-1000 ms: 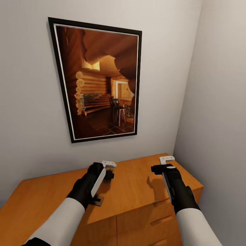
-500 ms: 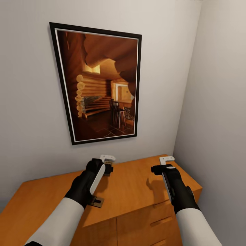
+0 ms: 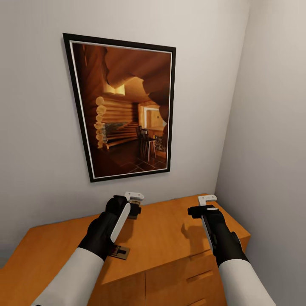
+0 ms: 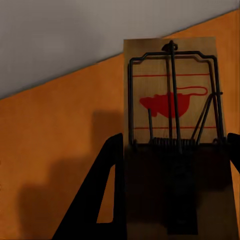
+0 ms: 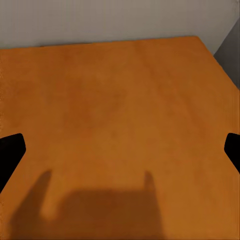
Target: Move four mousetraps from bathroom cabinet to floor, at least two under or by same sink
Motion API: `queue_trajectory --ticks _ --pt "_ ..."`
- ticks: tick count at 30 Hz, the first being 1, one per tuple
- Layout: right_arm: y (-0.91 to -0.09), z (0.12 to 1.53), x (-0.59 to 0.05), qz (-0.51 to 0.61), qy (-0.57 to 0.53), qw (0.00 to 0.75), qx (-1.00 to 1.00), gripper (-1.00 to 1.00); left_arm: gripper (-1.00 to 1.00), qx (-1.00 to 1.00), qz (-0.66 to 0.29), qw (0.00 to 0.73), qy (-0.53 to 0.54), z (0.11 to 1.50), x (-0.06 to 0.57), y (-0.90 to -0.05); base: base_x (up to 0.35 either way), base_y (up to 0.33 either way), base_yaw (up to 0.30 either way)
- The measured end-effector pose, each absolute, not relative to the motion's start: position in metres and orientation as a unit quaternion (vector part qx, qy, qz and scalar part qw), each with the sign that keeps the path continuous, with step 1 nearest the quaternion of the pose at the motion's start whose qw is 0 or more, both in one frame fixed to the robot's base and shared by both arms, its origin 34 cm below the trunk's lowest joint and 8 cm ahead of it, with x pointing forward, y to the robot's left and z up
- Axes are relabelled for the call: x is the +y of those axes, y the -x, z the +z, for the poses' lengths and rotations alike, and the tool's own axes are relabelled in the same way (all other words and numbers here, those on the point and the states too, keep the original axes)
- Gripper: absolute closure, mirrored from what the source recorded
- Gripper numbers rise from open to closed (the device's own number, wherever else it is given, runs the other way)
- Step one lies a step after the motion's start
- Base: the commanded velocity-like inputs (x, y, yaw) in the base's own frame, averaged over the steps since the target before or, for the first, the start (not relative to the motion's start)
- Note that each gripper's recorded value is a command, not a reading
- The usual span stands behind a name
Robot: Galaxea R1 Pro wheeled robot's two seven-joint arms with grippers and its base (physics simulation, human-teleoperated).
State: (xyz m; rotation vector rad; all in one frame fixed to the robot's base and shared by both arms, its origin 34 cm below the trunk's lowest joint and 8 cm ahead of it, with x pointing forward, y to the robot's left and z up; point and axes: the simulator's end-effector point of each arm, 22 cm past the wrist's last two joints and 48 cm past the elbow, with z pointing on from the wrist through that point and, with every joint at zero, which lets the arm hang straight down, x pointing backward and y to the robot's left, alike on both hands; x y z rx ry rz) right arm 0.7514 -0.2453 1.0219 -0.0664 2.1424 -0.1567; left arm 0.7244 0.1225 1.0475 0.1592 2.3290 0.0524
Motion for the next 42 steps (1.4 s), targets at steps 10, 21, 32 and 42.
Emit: queue_trajectory --ticks 10,21,32,42 --pt "-0.749 1.031 -0.245 -0.063 0.027 0.476 0.876 -1.00 1.00 0.913 0.017 0.402 -0.062 1.066 0.121 -0.721 0.000 0.000 0.000" --pt "-0.745 1.041 -0.243 -0.061 0.029 0.476 0.877 -1.00 1.00 0.913 0.017 0.402 -0.062 1.075 0.121 -0.717 0.000 0.000 0.000" --pt "-0.744 1.058 -0.201 -0.064 0.098 0.484 0.867 -1.00 1.00 0.913 0.017 0.402 -0.062 1.084 0.121 -0.713 0.000 0.000 0.000" --pt "-0.740 1.067 -0.181 -0.070 0.131 0.489 0.860 -1.00 1.00 0.913 0.018 0.402 -0.062 1.089 0.122 -0.710 0.000 0.000 0.000"
